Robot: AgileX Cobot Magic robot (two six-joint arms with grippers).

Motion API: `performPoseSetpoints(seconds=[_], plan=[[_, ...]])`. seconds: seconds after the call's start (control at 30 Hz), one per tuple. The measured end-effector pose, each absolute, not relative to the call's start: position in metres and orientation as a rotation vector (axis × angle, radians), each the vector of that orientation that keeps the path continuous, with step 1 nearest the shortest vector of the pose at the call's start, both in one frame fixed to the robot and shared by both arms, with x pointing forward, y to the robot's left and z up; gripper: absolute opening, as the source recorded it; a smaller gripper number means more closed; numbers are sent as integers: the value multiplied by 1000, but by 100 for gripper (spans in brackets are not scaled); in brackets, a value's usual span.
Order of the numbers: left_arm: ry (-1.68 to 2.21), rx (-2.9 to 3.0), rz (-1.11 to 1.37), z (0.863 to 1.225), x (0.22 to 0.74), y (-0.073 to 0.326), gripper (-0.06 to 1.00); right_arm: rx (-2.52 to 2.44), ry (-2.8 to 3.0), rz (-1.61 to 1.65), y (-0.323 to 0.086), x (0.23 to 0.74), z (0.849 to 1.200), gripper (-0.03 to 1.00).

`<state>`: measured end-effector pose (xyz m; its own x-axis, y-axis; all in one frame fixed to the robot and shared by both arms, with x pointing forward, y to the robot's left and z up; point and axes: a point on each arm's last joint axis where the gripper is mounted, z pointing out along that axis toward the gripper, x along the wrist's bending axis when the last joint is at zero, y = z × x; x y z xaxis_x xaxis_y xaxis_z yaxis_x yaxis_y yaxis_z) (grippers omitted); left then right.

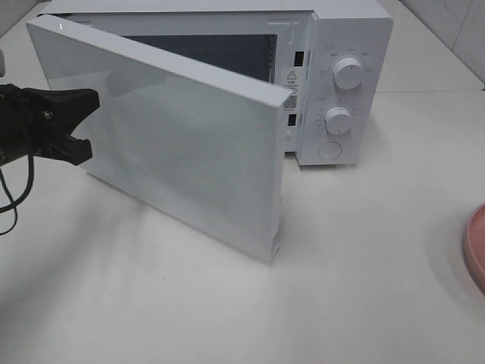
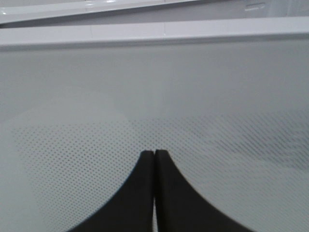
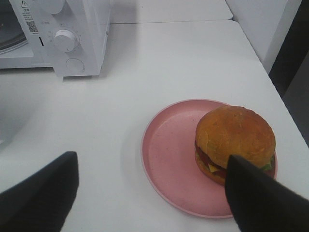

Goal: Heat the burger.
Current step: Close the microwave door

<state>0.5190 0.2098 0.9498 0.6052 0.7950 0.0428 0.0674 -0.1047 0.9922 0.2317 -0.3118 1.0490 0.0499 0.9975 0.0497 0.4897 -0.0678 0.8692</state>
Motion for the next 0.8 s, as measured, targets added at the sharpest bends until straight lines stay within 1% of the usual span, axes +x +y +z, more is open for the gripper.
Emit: performPoseSetpoints(seconds=[0.27,0.33,0.53,0.6,0.7,0.77,0.8], plan=[[718,1564,696,951,523,189,0,1643,1518,939,-312,232,1049,76],[707,1575,696,954,525,177,0,1643,1518,939,-312,232,1049,76],[708,1596,689,957,530,165,0,1643,1518,939,-312,232,1049,76],[697,1591,677,958,537,150,0,1643,1518,939,-312,232,1049,76],[699,1588,673,959,539,145,0,1643,1518,939,-312,232,1049,76],[709,1597,655,957,548,128,0,1643,1518,939,-312,232,1049,76],[709,1597,655,957,548,128,0,1643,1518,939,-312,232,1049,76]])
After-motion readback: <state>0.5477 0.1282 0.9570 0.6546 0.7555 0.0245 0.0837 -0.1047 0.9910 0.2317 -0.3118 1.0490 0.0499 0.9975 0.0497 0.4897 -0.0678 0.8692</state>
